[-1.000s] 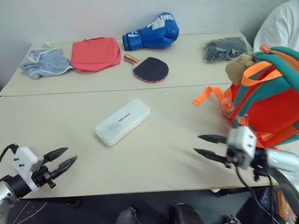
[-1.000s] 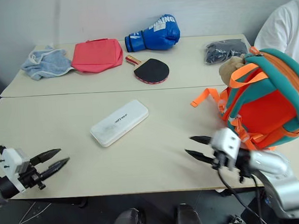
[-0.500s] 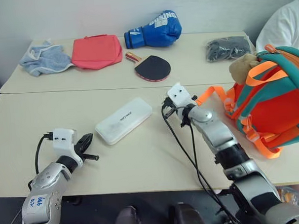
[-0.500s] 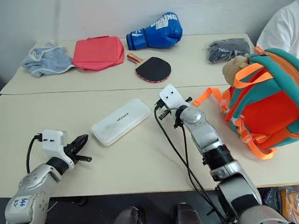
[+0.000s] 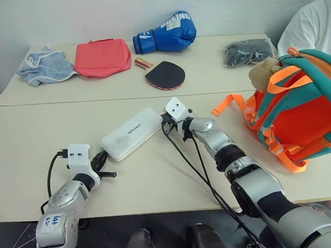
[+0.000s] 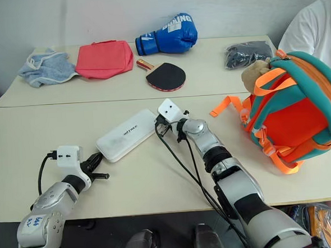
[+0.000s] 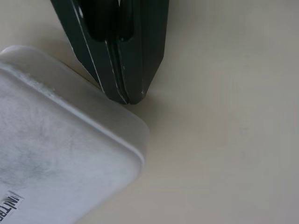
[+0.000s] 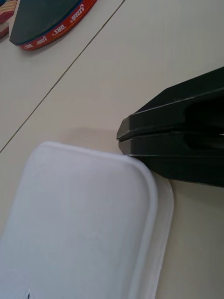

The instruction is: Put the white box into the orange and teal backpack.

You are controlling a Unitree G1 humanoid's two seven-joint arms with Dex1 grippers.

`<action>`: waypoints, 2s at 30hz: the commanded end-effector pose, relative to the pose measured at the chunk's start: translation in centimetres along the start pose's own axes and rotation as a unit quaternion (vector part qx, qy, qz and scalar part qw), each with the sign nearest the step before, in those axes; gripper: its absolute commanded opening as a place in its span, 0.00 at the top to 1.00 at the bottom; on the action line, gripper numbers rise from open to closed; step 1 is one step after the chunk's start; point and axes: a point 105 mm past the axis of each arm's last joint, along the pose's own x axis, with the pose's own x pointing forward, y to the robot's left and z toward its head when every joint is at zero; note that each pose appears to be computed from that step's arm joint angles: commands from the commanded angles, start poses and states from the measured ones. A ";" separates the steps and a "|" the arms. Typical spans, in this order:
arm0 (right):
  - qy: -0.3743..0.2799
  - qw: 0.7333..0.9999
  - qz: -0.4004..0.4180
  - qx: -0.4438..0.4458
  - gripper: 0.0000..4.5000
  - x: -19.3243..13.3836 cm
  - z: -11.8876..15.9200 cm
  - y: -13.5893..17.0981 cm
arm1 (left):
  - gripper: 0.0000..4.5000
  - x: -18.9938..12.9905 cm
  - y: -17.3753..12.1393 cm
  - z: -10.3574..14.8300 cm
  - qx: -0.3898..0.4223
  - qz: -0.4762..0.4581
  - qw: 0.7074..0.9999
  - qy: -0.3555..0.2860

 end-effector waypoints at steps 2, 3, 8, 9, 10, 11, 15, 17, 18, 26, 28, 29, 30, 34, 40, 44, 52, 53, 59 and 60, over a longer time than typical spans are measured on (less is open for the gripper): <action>-0.022 0.995 0.089 -0.032 1.00 -0.5 0.8 1.6 | 1.00 0.1 -0.6 1.4 0.019 -0.021 0.999 -0.018; -0.020 0.994 0.103 -0.036 1.00 -0.8 0.6 1.8 | 1.00 0.0 -0.6 1.4 0.023 -0.025 0.999 -0.016; -0.013 0.980 0.186 -0.063 1.00 -4.2 -1.2 4.0 | 1.00 -0.9 -0.7 0.8 0.082 -0.080 0.993 0.022; -0.009 0.979 0.193 -0.066 1.00 -4.9 -1.4 4.4 | 1.00 -1.2 -0.5 0.6 0.090 -0.088 0.992 0.032; -0.008 0.978 0.195 -0.067 1.00 -5.5 -1.5 4.6 | 1.00 -1.5 -0.4 0.5 0.094 -0.092 0.991 0.037; -0.004 0.979 0.192 -0.065 1.00 -6.1 -1.6 4.8 | 1.00 -2.1 0.6 0.1 0.093 -0.083 0.991 0.045; 0.013 0.985 0.169 -0.043 1.00 -7.9 -1.8 5.0 | 1.00 -4.2 3.9 -0.3 0.056 -0.039 0.997 0.036; 0.015 0.987 0.155 -0.042 1.00 -8.4 -1.6 4.8 | 1.00 -4.9 4.6 0.5 0.031 -0.031 0.999 0.009; 0.015 0.989 0.140 -0.041 1.00 -8.5 -1.3 4.4 | 1.00 -5.0 4.7 1.1 0.018 -0.028 0.999 -0.008; 0.031 0.995 0.079 -0.046 1.00 -7.5 -1.0 3.1 | 1.00 -2.6 3.3 2.7 -0.008 -0.059 0.997 -0.038; 0.034 0.996 0.070 -0.051 1.00 -7.1 -1.1 3.1 | 1.00 -1.8 3.0 2.3 0.000 -0.065 0.998 -0.022; 0.034 0.996 0.068 -0.052 1.00 -6.9 -1.0 3.2 | 1.00 -1.3 2.9 1.8 -0.005 -0.069 0.998 -0.008; 0.031 0.996 0.065 -0.055 1.00 -6.6 -0.8 3.3 | 1.00 -0.9 2.7 1.5 -0.002 -0.073 0.997 0.002; 0.009 0.996 0.069 -0.061 1.00 -6.2 0.3 3.9 | 1.00 0.0 1.7 0.9 -0.004 -0.095 0.995 0.020; 0.006 0.992 0.097 -0.086 1.00 -7.6 0.6 4.9 | 1.00 0.5 0.2 2.1 0.018 -0.133 0.991 -0.005; 0.018 0.989 0.114 -0.092 1.00 -9.2 0.4 5.5 | 1.00 0.3 -0.7 1.8 0.059 -0.167 0.984 0.014; 0.087 0.987 0.115 -0.077 1.00 -14.0 -1.9 5.1 | 1.00 -0.9 -3.1 0.8 0.086 -0.243 0.965 0.041; 0.095 0.986 0.112 -0.074 1.00 -14.6 -2.2 5.0 | 1.00 -1.1 -3.5 0.7 0.083 -0.254 0.963 0.043; 0.145 0.983 0.097 -0.055 1.00 -18.3 -3.8 4.3 | 1.00 -2.1 -4.9 0.3 0.075 -0.277 0.957 0.050; 0.152 0.982 0.096 -0.052 1.00 -18.8 -4.0 4.3 | 1.00 -2.2 -4.8 0.2 0.072 -0.278 0.956 0.055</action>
